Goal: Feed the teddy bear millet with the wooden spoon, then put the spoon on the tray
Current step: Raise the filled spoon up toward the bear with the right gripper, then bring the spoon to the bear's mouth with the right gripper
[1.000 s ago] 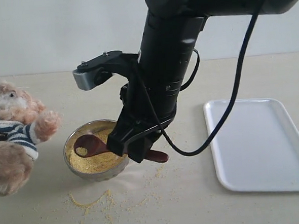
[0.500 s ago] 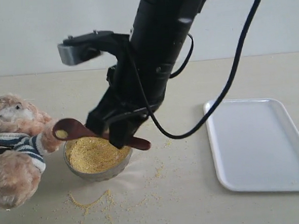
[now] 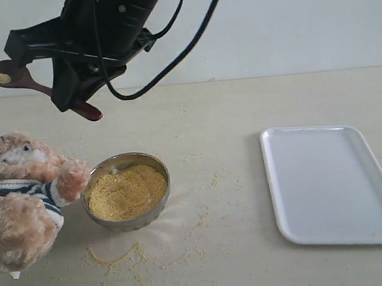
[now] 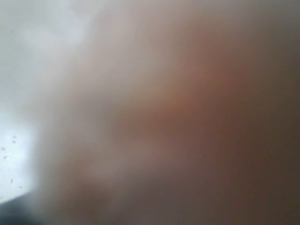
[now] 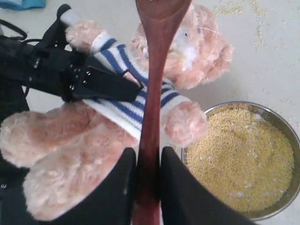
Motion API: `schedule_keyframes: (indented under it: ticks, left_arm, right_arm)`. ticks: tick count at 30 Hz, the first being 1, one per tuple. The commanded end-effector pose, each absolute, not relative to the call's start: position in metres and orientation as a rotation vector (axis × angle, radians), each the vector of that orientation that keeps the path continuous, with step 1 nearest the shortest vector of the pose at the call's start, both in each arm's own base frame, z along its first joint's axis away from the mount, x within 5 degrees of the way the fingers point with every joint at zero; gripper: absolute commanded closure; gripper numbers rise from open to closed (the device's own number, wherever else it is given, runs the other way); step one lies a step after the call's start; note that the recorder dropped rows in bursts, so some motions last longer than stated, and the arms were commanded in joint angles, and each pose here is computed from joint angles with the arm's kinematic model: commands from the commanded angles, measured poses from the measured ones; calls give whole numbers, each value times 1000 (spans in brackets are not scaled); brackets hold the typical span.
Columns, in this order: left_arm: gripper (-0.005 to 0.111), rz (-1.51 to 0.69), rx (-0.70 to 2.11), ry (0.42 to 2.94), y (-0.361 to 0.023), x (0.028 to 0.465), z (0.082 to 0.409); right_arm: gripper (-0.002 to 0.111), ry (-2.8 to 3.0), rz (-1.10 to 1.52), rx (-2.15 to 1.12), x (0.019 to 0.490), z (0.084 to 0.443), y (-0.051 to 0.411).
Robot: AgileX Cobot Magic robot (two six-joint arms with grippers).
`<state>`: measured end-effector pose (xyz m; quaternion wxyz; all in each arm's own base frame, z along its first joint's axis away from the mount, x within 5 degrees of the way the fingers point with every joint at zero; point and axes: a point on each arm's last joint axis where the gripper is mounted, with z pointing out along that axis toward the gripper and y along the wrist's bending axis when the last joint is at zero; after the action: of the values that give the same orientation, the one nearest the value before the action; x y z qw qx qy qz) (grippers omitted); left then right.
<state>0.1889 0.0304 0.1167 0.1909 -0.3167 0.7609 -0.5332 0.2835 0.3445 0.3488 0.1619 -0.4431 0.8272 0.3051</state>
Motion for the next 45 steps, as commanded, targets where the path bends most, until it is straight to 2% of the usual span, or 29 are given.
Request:
schedule_keyframes:
  ticks: [1, 11, 20, 24, 32, 37, 45]
  left_arm:
    - [102, -1535, -898, 2101, 30, 189, 120]
    - [102, -1534, -915, 2089, 30, 190, 120]
    - [102, -1534, -924, 2083, 30, 190, 120]
    - [102, -1534, -924, 2083, 30, 190, 120]
    - [102, -1534, -924, 2083, 30, 190, 120]
    - [102, -1534, -925, 2082, 31, 190, 120]
    - [102, -1534, -925, 2082, 31, 190, 120]
  right_arm:
    - [109, 2367, 881, -1267, 295, 335, 357]
    - [109, 2178, 745, -1514, 287, 319, 376]
    - [109, 2024, 336, -1660, 263, 306, 403]
    - [109, 2010, 218, -1687, 259, 299, 408]
    - [109, 2005, 152, -1699, 261, 287, 413]
    - [109, 1913, -55, -1751, 254, 281, 421]
    - [109, 1816, -180, -1728, 243, 283, 432]
